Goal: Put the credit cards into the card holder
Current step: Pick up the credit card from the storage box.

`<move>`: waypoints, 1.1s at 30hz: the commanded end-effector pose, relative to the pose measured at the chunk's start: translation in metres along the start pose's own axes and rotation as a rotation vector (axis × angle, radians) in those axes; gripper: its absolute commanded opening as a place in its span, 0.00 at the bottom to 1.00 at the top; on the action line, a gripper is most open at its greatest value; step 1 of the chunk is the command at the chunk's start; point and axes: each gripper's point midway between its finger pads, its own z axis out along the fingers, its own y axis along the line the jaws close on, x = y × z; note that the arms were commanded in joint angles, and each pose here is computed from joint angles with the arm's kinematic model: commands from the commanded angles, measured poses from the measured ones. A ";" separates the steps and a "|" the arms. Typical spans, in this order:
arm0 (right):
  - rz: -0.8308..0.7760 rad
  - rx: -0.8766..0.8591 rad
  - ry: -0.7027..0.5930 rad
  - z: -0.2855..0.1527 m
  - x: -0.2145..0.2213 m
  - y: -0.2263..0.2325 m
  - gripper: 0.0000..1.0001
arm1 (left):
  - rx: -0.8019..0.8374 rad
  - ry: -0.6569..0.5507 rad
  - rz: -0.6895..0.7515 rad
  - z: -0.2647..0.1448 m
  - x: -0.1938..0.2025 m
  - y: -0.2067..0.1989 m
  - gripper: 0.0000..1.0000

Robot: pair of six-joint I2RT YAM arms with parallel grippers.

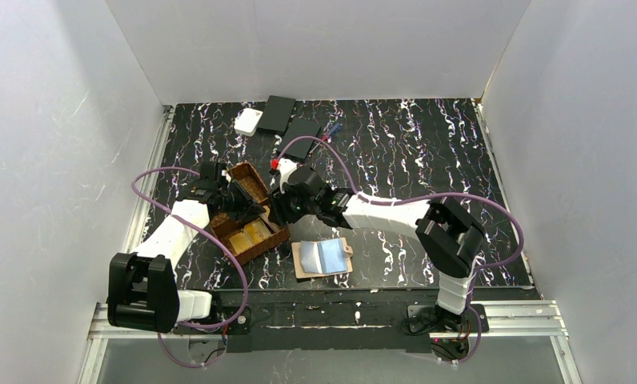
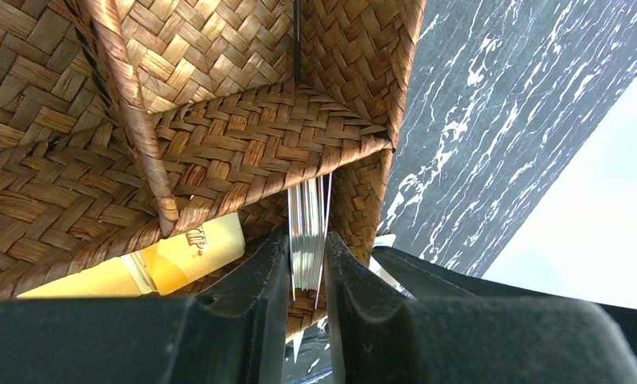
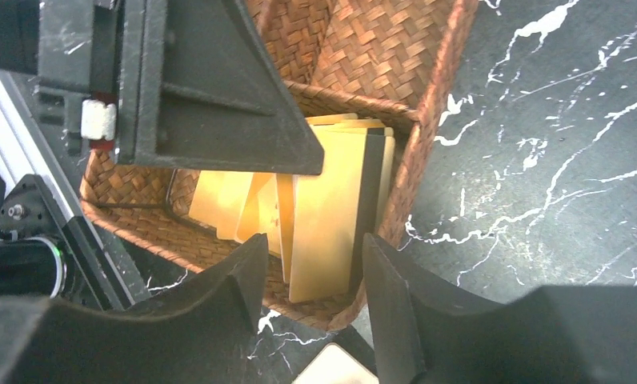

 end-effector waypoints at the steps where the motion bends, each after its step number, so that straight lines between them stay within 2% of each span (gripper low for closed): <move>1: -0.044 -0.075 -0.043 -0.003 -0.017 0.021 0.59 | 0.057 -0.022 0.031 -0.010 -0.004 -0.015 0.00; 3: -0.055 -0.067 -0.045 0.000 -0.016 0.019 0.60 | 0.058 -0.026 0.032 -0.011 -0.005 -0.015 0.00; 6: -0.073 -0.042 -0.040 0.003 -0.016 0.017 0.53 | 0.061 -0.021 0.032 -0.012 -0.004 -0.016 0.00; 9: -0.118 -0.032 -0.073 0.000 -0.017 0.022 0.51 | 0.065 -0.017 0.031 -0.012 -0.003 -0.016 0.00; 17: -0.382 -0.030 -0.297 -0.016 -0.028 0.054 0.55 | 0.061 -0.003 0.006 -0.012 -0.001 -0.018 0.00; 23: -0.495 0.017 -0.344 -0.008 -0.026 0.050 0.44 | 0.057 0.000 0.001 -0.013 -0.001 -0.017 0.00; 26: -0.565 0.029 -0.408 -0.009 -0.024 0.049 0.44 | 0.058 0.001 0.000 -0.013 0.000 -0.017 0.00; 29: -0.566 0.045 -0.424 -0.008 -0.024 0.045 0.49 | 0.057 0.000 0.005 -0.013 -0.001 -0.017 0.00; 33: -0.475 0.127 -0.346 -0.005 -0.029 0.032 0.50 | 0.056 0.003 0.012 -0.011 -0.001 -0.016 0.00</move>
